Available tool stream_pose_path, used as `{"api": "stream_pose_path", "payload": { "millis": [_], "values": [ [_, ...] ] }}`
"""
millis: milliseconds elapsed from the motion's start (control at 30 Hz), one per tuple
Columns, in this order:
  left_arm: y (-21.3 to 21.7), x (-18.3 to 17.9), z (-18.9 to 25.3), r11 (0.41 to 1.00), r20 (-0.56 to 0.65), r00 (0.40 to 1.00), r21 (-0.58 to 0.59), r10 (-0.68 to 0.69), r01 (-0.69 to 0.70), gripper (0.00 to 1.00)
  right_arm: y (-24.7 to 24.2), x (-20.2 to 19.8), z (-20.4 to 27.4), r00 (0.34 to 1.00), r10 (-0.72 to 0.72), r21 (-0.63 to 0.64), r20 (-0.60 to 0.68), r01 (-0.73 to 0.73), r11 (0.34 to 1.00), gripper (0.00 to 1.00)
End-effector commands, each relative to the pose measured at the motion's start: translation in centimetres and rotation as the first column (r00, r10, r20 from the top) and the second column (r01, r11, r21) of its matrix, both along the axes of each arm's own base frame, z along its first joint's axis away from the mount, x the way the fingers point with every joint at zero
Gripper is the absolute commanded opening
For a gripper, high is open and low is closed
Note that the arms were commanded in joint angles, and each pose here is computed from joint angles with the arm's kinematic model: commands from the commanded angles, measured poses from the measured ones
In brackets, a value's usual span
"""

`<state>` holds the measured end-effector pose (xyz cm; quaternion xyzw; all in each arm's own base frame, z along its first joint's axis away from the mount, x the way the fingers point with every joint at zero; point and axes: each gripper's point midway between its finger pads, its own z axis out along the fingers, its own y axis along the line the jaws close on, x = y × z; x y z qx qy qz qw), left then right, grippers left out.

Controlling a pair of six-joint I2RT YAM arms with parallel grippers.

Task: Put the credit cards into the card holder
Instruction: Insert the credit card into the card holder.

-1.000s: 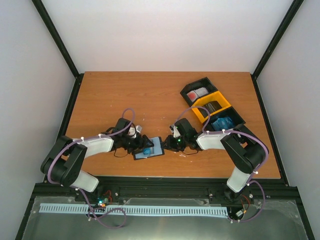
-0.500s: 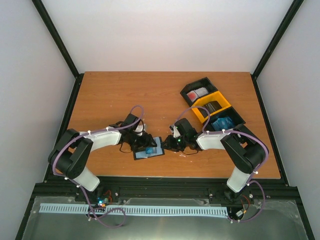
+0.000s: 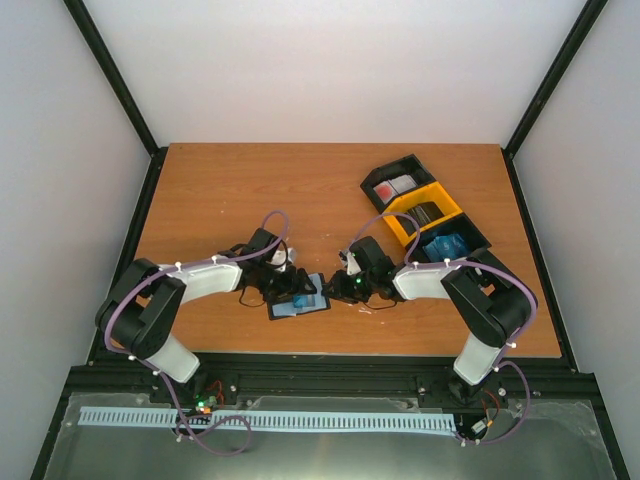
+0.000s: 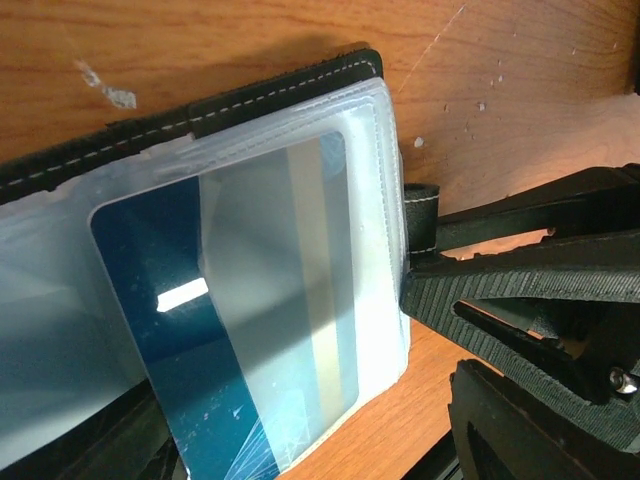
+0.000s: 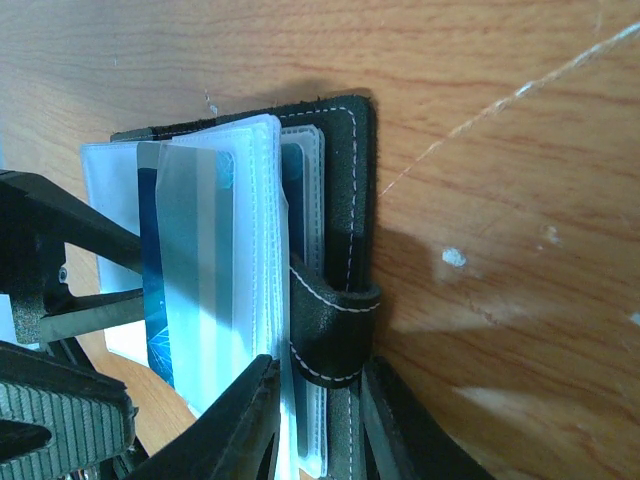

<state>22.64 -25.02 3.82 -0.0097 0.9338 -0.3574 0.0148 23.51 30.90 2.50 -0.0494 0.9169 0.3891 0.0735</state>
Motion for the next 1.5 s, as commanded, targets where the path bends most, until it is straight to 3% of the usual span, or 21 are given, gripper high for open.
{"api": "stream_pose_path", "payload": {
  "millis": [0, 233, 467, 567, 667, 800, 1067, 1333, 1467],
  "values": [
    [1.1, -2.3, -2.1, 0.993, -0.058, 0.998, 0.108, -0.036, 0.042, 0.7, -0.5, -1.3, -1.4, 0.999, 0.009, -0.04, -0.035, -0.01, 0.999, 0.24],
    [3.4, -2.5, -2.5, 0.968, -0.057, 0.998, 0.252, -0.008, 0.022, 0.72, -0.7, -1.3, -1.5, 0.999, 0.007, -0.048, -0.034, -0.008, 0.999, 0.24],
    [4.2, -2.2, -2.1, 0.955, -0.046, 0.999, 0.298, 0.008, 0.006, 0.73, -0.7, -1.4, -1.6, 0.999, 0.007, -0.048, -0.035, -0.009, 0.999, 0.24],
    [3.4, -2.2, -1.5, 0.969, -0.036, 0.999, 0.248, -0.002, 0.011, 0.69, -0.7, -1.4, -1.6, 0.999, 0.007, -0.049, -0.035, -0.008, 0.999, 0.24],
    [2.7, -2.2, -1.8, 0.978, -0.041, 0.999, 0.21, -0.003, 0.012, 0.58, -0.7, -1.4, -1.6, 0.999, 0.008, -0.049, -0.036, -0.009, 0.999, 0.24],
    [2.0, -1.6, -2.2, 0.982, -0.038, 0.999, 0.189, -0.016, 0.022, 0.55, -0.6, -1.4, -1.7, 0.999, 0.012, -0.046, -0.039, -0.014, 0.999, 0.24],
    [-0.5, -1.1, -0.3, 0.995, 0.038, 0.995, 0.027, -0.095, 0.094, 0.53, -0.4, -1.4, -1.5, 0.999, 0.021, -0.035, -0.035, -0.022, 0.999, 0.24],
    [-0.9, -0.7, -0.7, 0.993, 0.049, 0.992, 0.026, -0.115, 0.114, 0.55, -0.3, -1.3, -1.1, 0.999, 0.026, -0.036, -0.024, -0.026, 0.999, 0.23],
    [0.3, 0.0, -0.6, 0.991, 0.072, 0.994, 0.111, -0.08, 0.072, 0.57, -0.6, -0.7, -0.4, 1.0, 0.015, -0.059, 0.011, -0.015, 0.998, 0.23]
  ]
}}
